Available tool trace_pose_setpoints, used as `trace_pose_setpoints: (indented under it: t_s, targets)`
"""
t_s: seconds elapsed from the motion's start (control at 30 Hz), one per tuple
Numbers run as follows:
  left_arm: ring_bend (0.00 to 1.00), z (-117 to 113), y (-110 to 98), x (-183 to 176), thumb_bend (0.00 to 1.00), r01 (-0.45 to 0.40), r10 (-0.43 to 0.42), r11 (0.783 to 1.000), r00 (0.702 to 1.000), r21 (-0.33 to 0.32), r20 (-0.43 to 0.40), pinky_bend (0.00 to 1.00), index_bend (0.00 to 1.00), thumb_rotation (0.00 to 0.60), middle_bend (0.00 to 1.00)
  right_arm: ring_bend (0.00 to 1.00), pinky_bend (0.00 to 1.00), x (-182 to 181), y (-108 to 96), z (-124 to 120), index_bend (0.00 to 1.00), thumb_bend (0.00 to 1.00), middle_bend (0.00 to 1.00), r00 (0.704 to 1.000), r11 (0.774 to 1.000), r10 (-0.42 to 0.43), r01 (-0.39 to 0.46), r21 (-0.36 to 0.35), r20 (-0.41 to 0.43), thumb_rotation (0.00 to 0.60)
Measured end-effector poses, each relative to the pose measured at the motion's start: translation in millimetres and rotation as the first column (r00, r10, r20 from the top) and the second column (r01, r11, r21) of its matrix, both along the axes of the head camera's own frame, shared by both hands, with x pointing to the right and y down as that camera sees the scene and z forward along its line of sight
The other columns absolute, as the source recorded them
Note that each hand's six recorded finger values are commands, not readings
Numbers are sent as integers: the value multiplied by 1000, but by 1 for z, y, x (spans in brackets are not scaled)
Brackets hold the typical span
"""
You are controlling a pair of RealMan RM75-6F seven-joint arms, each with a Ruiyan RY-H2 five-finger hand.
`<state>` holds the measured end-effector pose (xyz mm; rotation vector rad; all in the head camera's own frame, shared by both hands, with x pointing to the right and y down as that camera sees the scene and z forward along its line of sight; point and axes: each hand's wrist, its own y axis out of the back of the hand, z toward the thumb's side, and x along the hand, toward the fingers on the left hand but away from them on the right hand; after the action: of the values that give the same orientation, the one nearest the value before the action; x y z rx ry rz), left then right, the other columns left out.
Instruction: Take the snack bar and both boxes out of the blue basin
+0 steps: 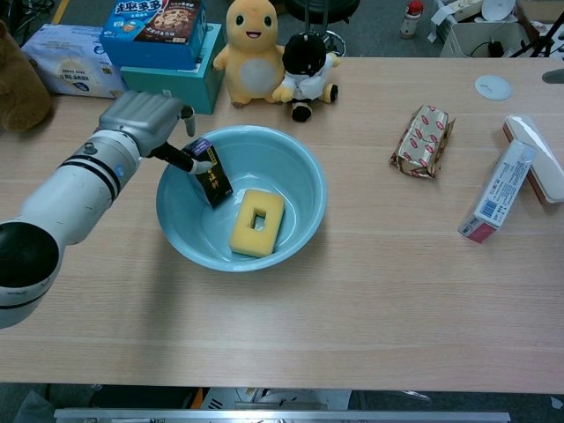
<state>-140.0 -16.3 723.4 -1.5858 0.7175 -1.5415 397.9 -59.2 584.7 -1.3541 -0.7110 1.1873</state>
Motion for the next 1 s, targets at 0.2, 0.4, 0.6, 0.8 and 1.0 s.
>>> trace_pose_setpoints:
  t_s: [0.2,0.4,0.6,0.8,1.0]
  targets:
    - [200,6,-1,-2,147,-2,2,1000,999,6,45,163,345,294,207,41,238,1,1,2,0,0,127,1000,1000,0,0,-8,1,600]
    - [205,7,2,-2,148,-3,2,1000,999,10,42,163,361,313,211,41,238,3,1,2,0,0,127,1000,1000,3,-3,-12,2,600]
    - [209,9,7,2,147,-9,9,1000,1000,1,29,163,383,335,215,41,238,6,1,4,0,0,128,1000,1000,12,-12,-15,1,600]
    - [210,8,12,7,147,-17,17,1000,1000,3,15,163,403,338,216,41,238,10,2,3,0,0,128,1000,1000,20,-20,-13,2,600]
    - [213,3,15,14,147,-32,32,999,999,25,-12,163,425,346,222,41,238,11,3,5,0,0,127,1000,1000,23,-22,-20,1,600]
